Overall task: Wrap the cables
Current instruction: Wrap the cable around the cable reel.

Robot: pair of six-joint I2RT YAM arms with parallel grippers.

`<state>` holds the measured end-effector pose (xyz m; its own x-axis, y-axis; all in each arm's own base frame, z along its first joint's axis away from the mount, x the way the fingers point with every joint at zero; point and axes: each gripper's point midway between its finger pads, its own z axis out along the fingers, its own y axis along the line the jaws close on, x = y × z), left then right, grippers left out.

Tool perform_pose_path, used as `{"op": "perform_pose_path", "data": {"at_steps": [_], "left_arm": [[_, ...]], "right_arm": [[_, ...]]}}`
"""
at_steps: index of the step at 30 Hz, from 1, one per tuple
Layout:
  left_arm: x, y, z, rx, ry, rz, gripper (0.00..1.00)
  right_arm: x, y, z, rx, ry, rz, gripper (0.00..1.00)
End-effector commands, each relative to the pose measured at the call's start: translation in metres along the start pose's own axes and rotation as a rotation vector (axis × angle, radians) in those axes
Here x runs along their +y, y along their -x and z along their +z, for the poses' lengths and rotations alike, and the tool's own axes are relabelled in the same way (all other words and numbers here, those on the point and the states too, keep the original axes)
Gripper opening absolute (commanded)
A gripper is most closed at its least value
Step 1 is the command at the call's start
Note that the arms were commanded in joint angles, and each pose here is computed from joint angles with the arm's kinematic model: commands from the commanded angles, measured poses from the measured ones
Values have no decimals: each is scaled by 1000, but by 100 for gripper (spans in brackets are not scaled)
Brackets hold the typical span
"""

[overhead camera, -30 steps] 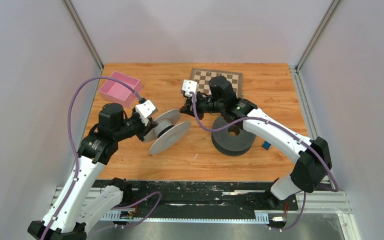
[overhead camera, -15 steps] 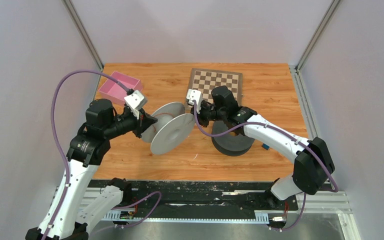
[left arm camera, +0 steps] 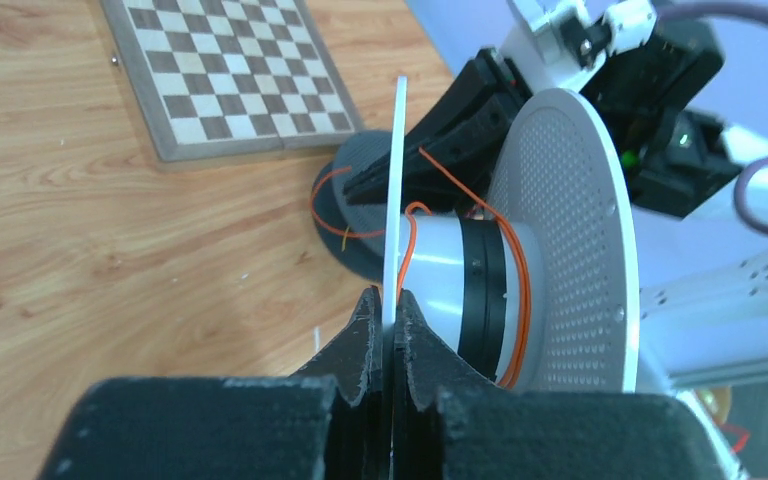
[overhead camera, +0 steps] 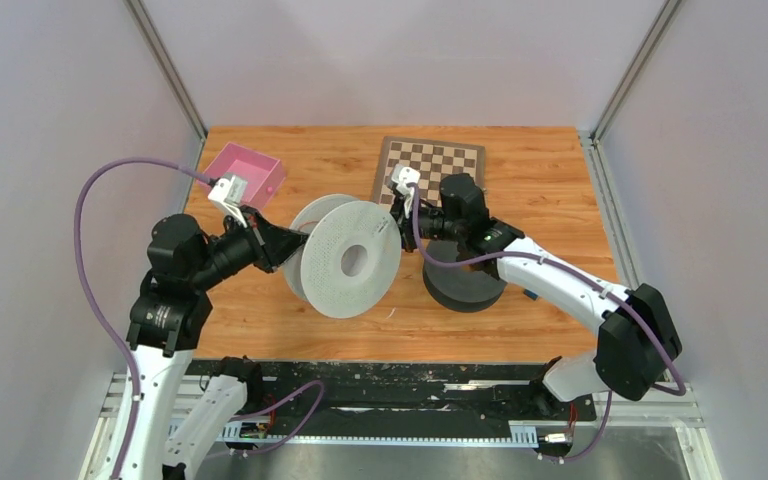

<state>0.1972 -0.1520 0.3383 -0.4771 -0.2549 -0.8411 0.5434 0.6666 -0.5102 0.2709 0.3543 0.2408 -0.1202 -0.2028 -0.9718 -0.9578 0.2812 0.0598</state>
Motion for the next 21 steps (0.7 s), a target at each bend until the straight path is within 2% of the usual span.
{"op": "perform_pose_path", "data": {"at_steps": [1,9,16,21], "left_arm": [[0,80,-9,-343,53,-101,0],[27,96,-24,-481,191,-205,0],[22,94,-11,-539,44,-358,0],[30,91,-12,-581,51,-414,0]], "right_arm": [[37,31,-5,-90,146,49,0],[34,39,-14,-105,101,170,0],[54,44,-16,-141,189,342,0],[56,54,-17,-177,188,417,1]]}}
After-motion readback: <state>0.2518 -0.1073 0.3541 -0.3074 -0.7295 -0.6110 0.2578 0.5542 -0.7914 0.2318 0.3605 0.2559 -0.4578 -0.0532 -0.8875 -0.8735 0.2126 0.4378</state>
